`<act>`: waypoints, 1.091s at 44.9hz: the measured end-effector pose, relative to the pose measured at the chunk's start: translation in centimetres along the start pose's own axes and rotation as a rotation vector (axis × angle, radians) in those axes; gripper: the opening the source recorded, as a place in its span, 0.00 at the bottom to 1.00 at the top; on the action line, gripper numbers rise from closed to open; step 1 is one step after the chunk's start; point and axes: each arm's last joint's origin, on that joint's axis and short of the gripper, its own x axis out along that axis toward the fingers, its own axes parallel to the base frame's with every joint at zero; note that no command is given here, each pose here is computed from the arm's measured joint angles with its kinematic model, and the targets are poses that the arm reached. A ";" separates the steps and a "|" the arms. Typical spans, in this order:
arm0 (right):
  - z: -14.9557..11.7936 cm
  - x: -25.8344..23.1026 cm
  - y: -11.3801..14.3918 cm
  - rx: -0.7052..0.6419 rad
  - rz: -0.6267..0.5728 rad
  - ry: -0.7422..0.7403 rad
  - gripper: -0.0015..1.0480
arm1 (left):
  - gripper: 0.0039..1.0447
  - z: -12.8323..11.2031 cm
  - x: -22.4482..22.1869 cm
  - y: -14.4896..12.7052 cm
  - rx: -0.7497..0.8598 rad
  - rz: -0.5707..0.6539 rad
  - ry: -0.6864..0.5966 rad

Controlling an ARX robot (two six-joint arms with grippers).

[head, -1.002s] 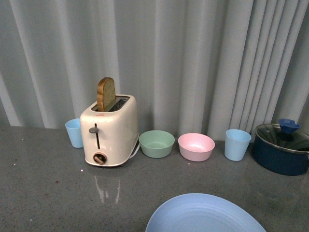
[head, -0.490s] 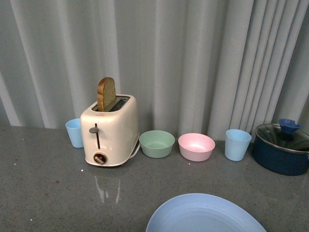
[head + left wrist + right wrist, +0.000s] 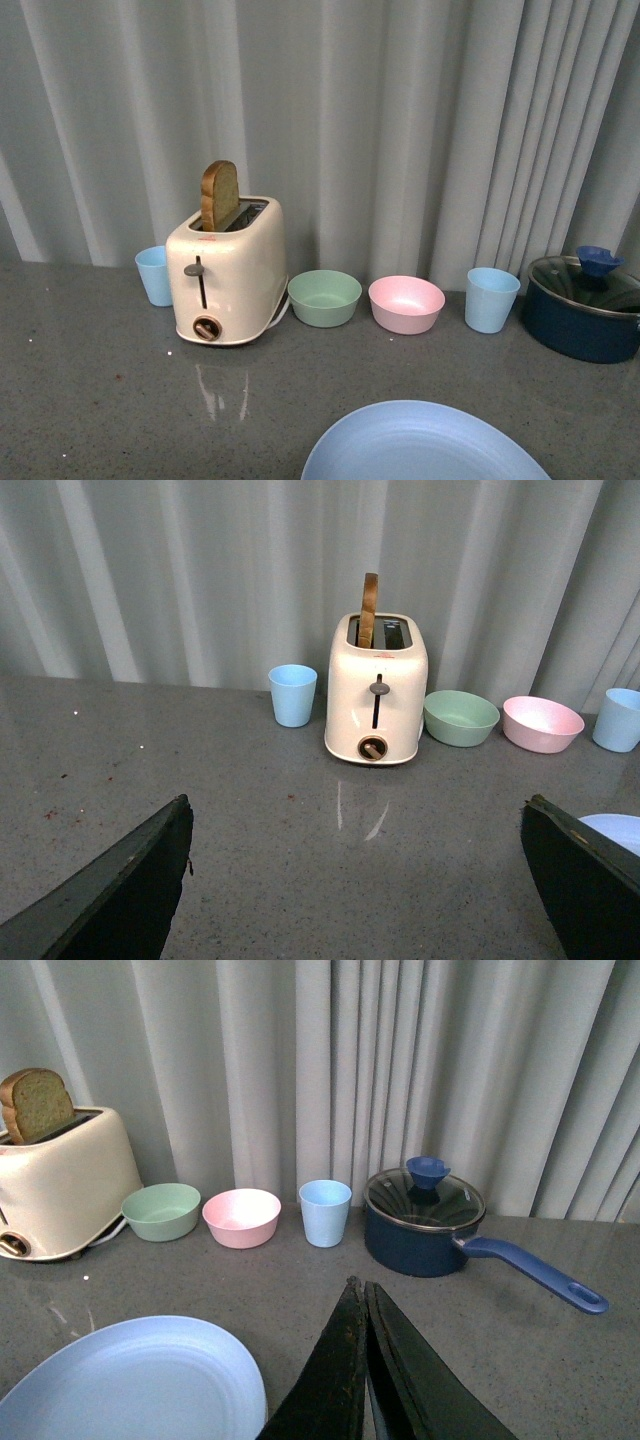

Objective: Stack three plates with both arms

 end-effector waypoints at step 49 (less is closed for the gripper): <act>-1.8 -1.5 0.0 0.000 0.000 -0.003 0.52 | 0.94 0.0 0.0 0.0 0.000 0.000 0.000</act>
